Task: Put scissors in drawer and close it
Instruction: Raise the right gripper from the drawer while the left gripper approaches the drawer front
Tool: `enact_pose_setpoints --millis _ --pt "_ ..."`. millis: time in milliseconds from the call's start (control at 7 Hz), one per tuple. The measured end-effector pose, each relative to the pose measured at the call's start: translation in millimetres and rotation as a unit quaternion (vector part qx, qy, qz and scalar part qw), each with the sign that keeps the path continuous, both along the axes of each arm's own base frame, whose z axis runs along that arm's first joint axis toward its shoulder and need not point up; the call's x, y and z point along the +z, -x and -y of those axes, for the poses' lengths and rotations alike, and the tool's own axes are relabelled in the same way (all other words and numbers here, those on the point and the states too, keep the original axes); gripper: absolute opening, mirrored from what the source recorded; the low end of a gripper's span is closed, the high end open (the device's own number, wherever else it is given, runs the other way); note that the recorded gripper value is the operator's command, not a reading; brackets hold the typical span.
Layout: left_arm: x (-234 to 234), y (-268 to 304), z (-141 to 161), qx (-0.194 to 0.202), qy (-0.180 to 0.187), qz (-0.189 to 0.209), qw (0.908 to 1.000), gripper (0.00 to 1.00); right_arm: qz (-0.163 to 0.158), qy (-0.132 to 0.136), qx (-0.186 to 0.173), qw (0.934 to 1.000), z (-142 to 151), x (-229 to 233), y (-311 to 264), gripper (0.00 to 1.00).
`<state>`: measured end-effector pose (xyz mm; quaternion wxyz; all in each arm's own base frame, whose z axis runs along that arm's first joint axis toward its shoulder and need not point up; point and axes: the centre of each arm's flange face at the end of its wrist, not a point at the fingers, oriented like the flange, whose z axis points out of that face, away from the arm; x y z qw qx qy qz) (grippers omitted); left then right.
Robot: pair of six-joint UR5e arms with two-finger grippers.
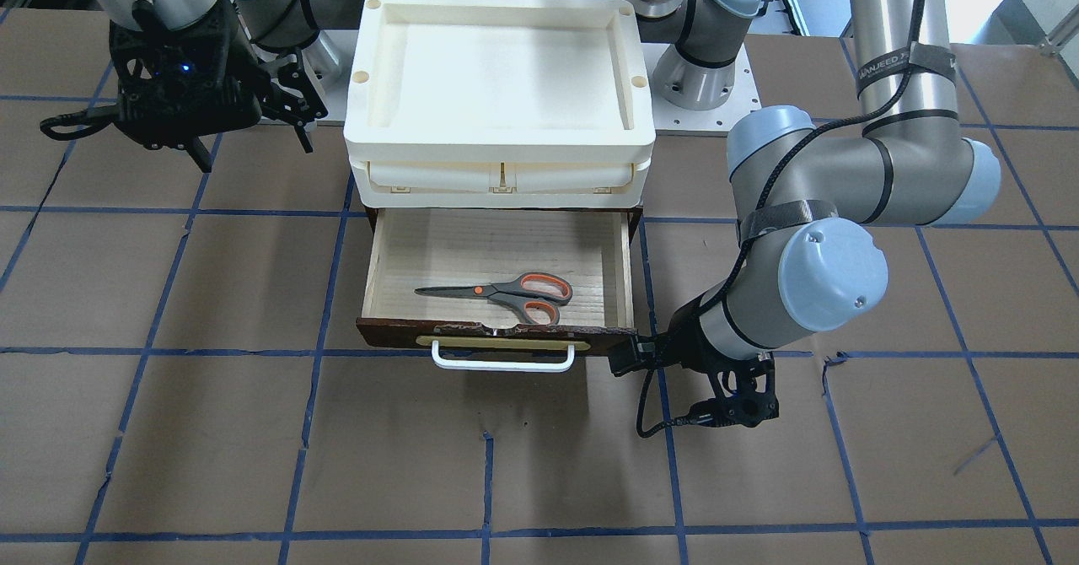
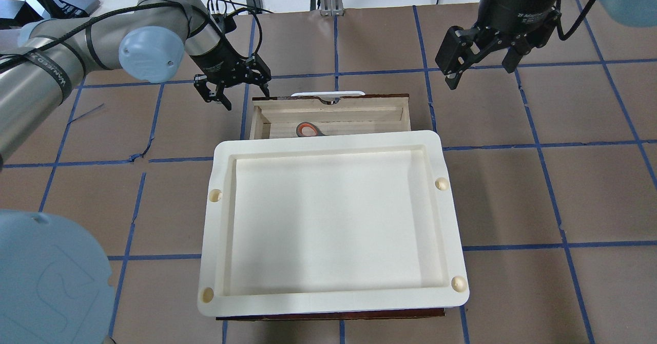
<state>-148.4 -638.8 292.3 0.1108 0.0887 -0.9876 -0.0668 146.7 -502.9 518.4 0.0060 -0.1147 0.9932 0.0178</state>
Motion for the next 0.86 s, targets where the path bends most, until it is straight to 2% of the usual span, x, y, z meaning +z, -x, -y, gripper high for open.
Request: enact_pose_setpoints --millis 286,571,857 --pt "2 1 -3 0.003 -0.009 -0.001 0.9999 1.0 0.001 -0.005 -0.05 0.9988 5 -6 28 1.0" --pt "9 3 -8 0.014 -0.015 0.0 0.9998 1.0 0.001 0.001 -0.084 0.9965 4 -2 27 1.0" --pt "16 3 -14 0.016 -0.024 0.0 0.9996 1.0 0.001 0.003 -0.088 0.9961 2 -1 18 1.0"
